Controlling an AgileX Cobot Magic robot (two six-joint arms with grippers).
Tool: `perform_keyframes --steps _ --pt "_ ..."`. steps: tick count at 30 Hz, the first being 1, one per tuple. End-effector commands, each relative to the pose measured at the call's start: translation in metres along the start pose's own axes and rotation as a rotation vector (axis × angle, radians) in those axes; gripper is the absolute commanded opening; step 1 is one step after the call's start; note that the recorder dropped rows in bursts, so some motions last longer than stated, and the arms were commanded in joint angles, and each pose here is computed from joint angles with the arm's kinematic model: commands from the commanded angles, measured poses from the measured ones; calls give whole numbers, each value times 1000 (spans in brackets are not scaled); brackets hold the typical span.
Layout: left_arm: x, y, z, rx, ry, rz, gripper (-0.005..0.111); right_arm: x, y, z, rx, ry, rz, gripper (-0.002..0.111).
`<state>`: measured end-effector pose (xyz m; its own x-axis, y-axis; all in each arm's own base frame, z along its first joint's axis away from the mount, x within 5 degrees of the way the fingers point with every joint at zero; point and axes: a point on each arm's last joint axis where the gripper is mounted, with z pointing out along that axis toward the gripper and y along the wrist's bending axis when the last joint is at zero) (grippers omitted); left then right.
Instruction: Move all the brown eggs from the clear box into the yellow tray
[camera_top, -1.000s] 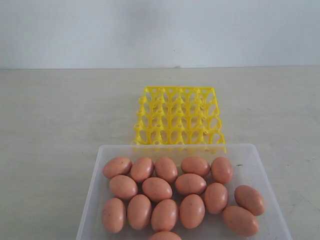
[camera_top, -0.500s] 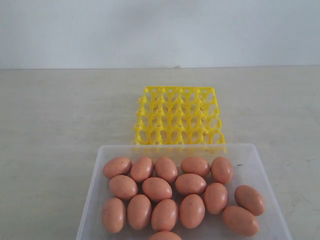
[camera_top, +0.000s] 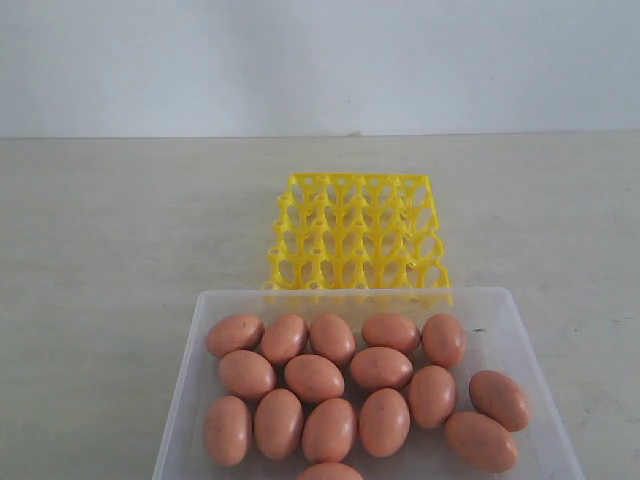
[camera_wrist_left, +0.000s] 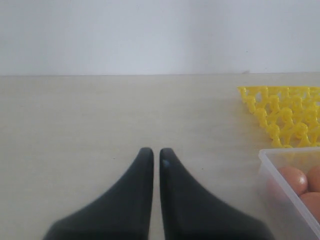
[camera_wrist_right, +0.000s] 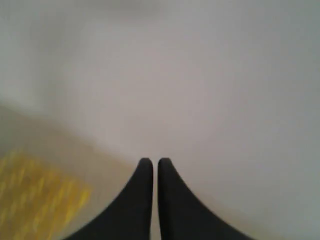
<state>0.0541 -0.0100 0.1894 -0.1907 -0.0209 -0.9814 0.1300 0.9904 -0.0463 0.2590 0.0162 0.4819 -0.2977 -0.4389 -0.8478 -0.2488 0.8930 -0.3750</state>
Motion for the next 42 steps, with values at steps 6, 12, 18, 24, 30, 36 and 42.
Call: perform_keyframes --steps 6,12,18,24,30,36,42 --pt "1 0 0 9 1 5 4 76 80 120 -600 634 146 0" --pt "1 0 0 9 1 5 4 90 144 115 -782 676 -164 3" --pt "1 0 0 9 1 5 4 123 189 105 -838 804 -432 39" --pt "1 0 0 9 1 5 4 151 208 96 -854 925 -458 55" --pt "1 0 0 9 1 5 4 180 214 89 -870 1012 -544 55" --pt "1 0 0 9 1 5 4 181 218 97 -837 930 -528 55" --pt "1 0 0 9 1 5 4 178 220 102 -816 865 -512 55"
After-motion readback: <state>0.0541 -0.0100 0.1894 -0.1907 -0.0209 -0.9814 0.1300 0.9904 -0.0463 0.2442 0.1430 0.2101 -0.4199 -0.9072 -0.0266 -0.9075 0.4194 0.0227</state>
